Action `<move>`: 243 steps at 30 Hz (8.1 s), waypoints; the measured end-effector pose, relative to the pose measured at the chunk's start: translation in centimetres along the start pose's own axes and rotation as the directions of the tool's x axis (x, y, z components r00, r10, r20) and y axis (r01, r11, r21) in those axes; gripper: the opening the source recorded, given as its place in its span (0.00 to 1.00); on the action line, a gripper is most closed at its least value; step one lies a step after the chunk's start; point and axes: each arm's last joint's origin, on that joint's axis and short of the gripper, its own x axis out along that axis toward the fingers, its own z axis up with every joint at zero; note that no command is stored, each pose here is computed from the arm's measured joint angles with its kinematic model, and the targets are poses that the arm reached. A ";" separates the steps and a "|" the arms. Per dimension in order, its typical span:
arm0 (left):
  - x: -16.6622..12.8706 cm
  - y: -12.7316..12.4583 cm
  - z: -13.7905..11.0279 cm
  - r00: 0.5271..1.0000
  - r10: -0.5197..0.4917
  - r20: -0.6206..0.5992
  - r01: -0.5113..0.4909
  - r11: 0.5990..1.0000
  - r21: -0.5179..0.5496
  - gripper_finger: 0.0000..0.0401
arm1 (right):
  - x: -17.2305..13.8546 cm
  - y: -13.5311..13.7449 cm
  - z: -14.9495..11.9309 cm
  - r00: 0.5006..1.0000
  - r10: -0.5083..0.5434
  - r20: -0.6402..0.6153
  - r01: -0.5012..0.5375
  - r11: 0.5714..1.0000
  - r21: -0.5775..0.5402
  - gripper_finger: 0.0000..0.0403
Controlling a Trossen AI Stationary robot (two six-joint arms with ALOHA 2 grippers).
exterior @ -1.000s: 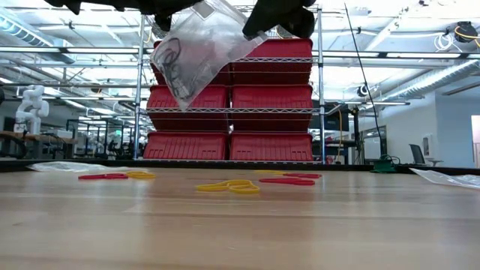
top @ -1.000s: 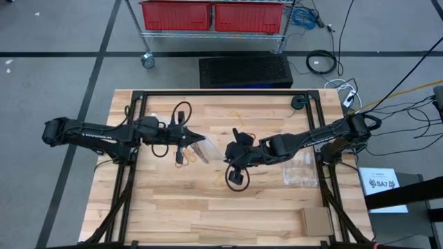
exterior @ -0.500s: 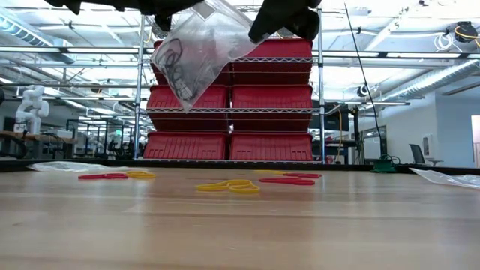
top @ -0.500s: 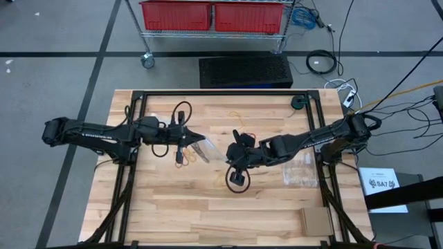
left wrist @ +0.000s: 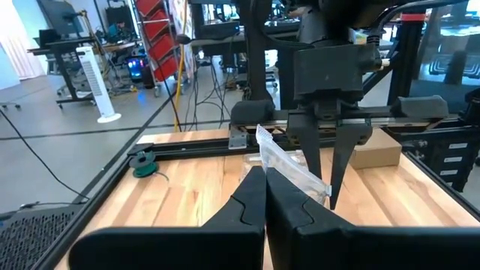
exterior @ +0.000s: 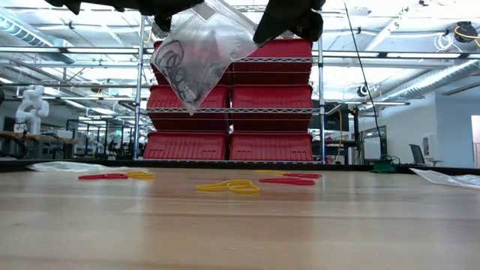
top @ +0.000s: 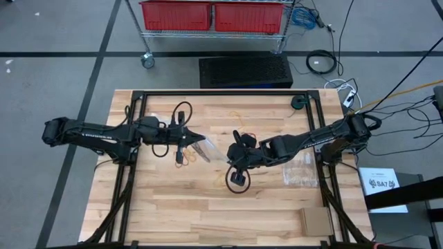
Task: Sort rubber bands
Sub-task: Close the transparent zip bag, then put the zip bag on the table, then open the left zip bag
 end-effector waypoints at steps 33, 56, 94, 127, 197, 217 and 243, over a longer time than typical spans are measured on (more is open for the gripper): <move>0.0 0.0 -0.4 0.999 -0.005 -0.049 0.005 1.000 -0.003 0.00 | -2.6 -3.5 5.8 0.977 -0.164 0.134 0.181 0.976 -0.120 0.49; -0.1 -0.3 -1.2 0.991 -0.056 -0.124 0.056 0.998 -0.010 0.09 | 1.1 -10.5 7.5 0.955 -0.292 0.046 0.295 0.932 -0.211 0.00; -0.5 -0.6 -3.5 0.934 0.041 -0.356 -0.067 0.996 -0.062 0.01 | -1.2 -33.5 2.3 0.955 -0.178 -0.236 0.287 0.755 0.590 0.00; -3.3 1.4 -7.1 0.475 0.623 -0.622 -0.702 0.694 0.159 0.00 | -6.1 -30.3 -8.1 0.894 -0.448 -0.019 0.373 0.719 0.586 0.27; -8.3 1.7 -5.1 0.782 0.517 -0.349 -0.580 0.808 -0.103 0.01 | 17.9 -8.2 3.8 0.971 -0.187 0.146 0.237 0.779 -0.580 0.33; -9.2 1.6 -5.0 0.781 0.514 -0.354 -0.578 0.810 -0.099 0.01 | 26.5 -10.3 5.9 0.952 -0.304 -0.035 0.184 0.660 -0.729 0.29; -9.8 0.7 -3.5 0.848 0.484 -0.218 -0.502 0.864 -0.034 0.01 | 12.8 -6.9 12.5 0.967 -0.243 -0.079 0.145 0.776 -0.614 0.00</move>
